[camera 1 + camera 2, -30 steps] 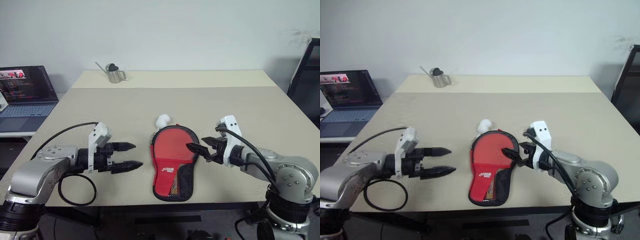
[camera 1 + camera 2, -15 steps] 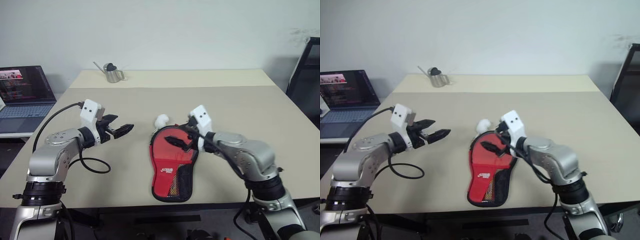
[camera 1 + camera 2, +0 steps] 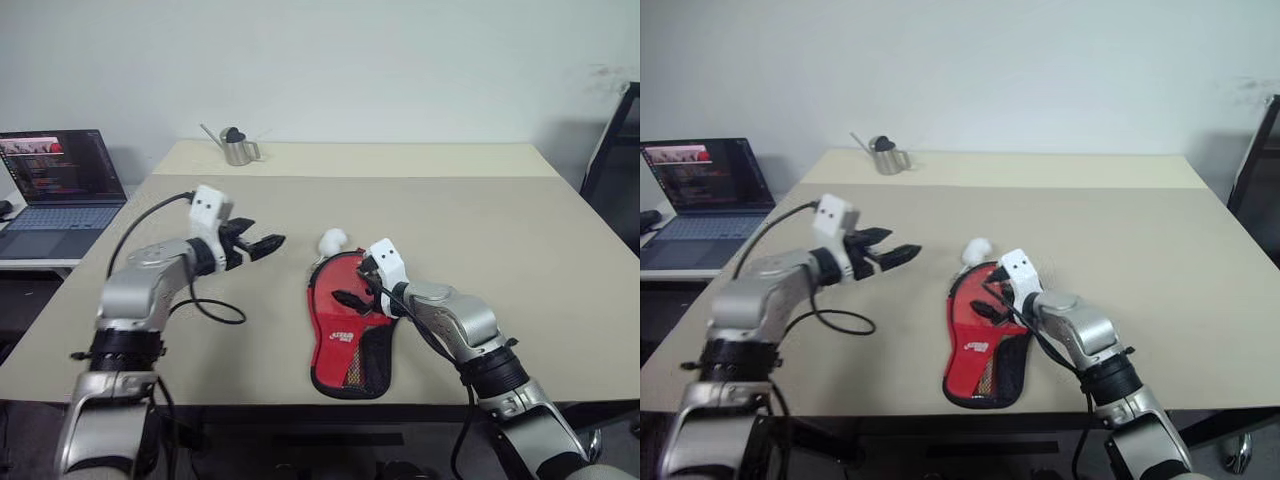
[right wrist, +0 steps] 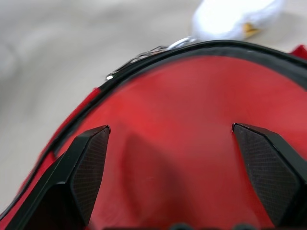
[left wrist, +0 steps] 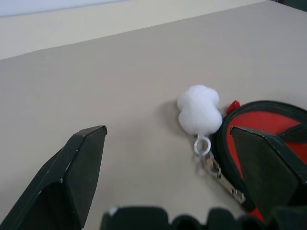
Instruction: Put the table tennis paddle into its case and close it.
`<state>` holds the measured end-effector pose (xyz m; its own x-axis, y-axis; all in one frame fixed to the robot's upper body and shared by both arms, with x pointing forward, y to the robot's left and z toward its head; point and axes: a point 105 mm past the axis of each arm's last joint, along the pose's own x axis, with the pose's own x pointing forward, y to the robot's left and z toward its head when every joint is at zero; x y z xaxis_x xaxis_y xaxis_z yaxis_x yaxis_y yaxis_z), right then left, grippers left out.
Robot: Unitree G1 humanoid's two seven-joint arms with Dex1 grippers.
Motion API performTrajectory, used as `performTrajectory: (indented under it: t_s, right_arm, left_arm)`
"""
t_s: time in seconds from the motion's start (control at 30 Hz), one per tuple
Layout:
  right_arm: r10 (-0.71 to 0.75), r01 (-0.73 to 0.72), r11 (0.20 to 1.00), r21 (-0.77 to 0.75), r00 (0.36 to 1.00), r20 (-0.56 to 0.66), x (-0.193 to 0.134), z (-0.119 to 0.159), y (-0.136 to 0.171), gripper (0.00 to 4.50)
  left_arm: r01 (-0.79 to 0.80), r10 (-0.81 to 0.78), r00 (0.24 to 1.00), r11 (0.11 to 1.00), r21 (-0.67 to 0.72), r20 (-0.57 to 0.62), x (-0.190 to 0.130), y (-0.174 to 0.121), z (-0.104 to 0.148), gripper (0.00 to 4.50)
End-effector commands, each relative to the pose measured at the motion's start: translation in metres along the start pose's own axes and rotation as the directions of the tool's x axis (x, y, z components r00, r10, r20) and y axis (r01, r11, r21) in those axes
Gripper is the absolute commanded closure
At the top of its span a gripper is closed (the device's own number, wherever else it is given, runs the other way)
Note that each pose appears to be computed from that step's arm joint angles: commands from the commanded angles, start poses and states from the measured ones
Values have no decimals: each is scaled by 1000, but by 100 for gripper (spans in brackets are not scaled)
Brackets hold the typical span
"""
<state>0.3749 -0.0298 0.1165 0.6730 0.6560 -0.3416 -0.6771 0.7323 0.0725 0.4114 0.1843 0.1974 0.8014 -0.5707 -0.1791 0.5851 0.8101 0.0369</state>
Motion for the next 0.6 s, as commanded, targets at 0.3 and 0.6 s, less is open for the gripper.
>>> performTrajectory:
  t_s: [0.3,0.6]
  right_arm:
    - [-28,28,998,51,1000,-6,4,-8,7,4]
    - [-34,33,997,73,999,8,5,-8,17,4]
  left_arm:
    - [62,-48,992,990,124,-113,62,-9,8,0]
    - [62,-40,988,988,142,-151,94,-35,4,0]
